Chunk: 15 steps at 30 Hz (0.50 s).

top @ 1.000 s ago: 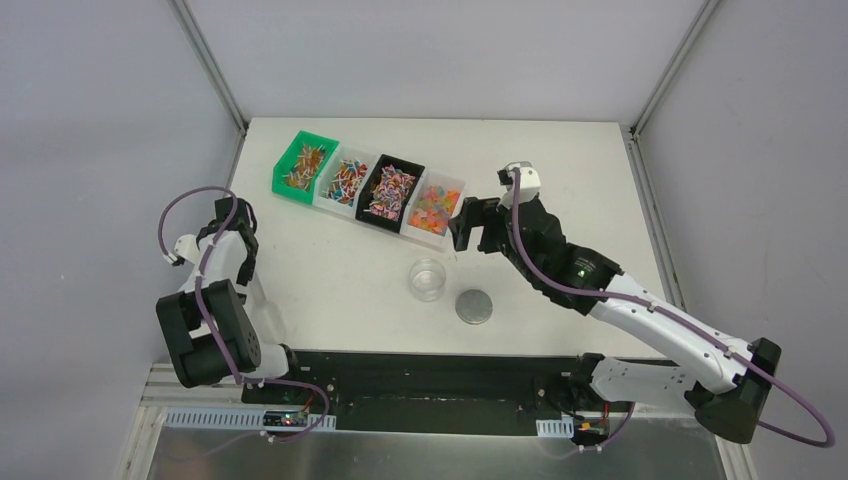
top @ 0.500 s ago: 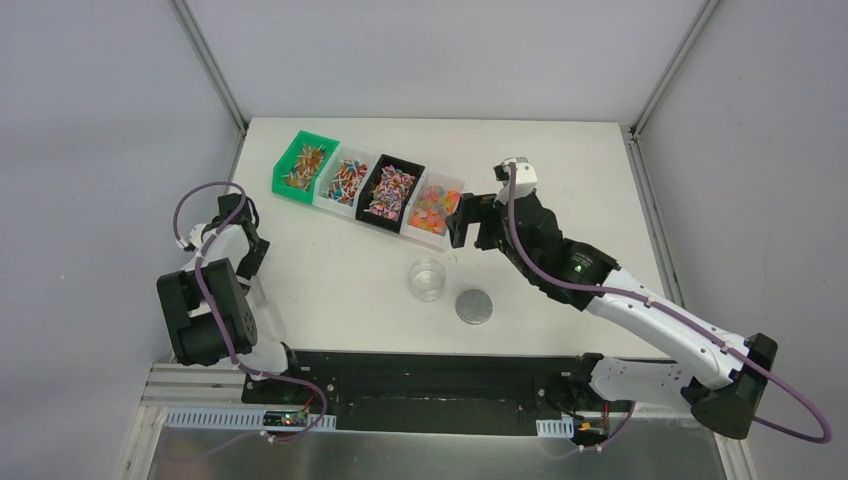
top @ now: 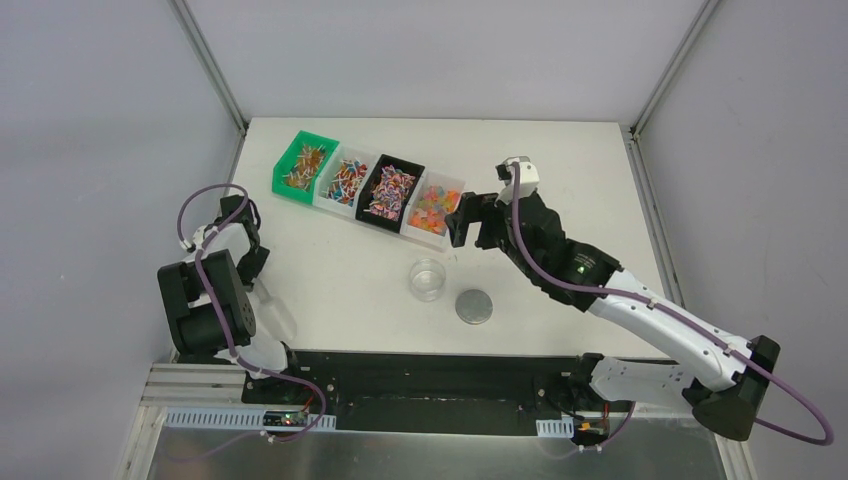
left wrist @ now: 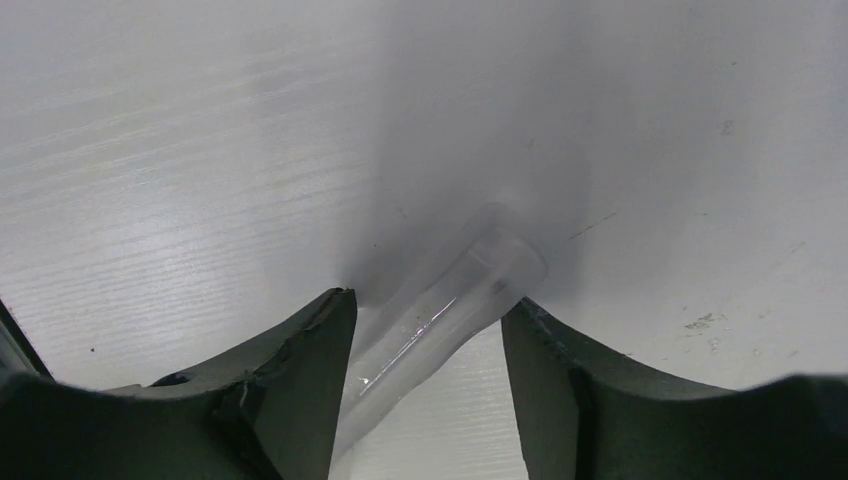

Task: Pack the candies
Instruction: Pick up the spatula from the center of the board.

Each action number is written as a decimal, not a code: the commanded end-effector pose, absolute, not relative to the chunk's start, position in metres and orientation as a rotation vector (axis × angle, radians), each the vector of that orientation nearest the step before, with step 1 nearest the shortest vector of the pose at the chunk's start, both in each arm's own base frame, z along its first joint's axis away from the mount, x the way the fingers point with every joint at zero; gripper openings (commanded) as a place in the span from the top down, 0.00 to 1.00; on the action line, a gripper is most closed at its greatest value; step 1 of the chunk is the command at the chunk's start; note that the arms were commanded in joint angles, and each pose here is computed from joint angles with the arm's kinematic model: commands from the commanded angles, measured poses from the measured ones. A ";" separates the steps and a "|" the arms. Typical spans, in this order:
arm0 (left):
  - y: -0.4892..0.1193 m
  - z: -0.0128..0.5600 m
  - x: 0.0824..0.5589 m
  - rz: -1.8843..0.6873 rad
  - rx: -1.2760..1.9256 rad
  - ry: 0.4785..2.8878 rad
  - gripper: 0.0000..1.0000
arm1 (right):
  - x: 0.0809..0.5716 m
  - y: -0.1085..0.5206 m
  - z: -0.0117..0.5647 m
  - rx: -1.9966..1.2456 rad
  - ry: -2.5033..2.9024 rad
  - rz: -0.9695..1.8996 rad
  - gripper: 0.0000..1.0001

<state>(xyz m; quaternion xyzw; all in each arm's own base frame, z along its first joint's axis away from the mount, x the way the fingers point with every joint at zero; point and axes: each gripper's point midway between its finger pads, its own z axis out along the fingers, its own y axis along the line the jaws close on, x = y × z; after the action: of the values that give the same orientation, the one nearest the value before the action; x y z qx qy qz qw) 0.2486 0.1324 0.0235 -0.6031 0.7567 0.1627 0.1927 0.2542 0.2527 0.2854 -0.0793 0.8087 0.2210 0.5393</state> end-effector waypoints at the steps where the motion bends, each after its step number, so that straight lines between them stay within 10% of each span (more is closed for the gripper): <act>1: 0.132 0.022 0.253 0.423 -1.695 2.128 0.47 | 0.255 0.249 0.313 -0.143 1.840 0.578 0.01; 12: 0.115 0.033 0.265 0.238 -1.643 2.153 1.00 | 0.250 0.251 0.307 -0.128 1.838 0.631 0.01; 15: 0.106 0.046 0.276 0.134 -1.611 2.146 1.00 | 0.246 0.260 0.302 -0.142 1.847 0.683 0.01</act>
<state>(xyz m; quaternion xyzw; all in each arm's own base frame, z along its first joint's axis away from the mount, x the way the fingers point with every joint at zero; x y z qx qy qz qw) 0.2575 0.1163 0.0243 -0.5926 0.7749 0.1106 0.1898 0.2489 0.2490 0.2888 -0.0696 0.7985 0.2414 0.5470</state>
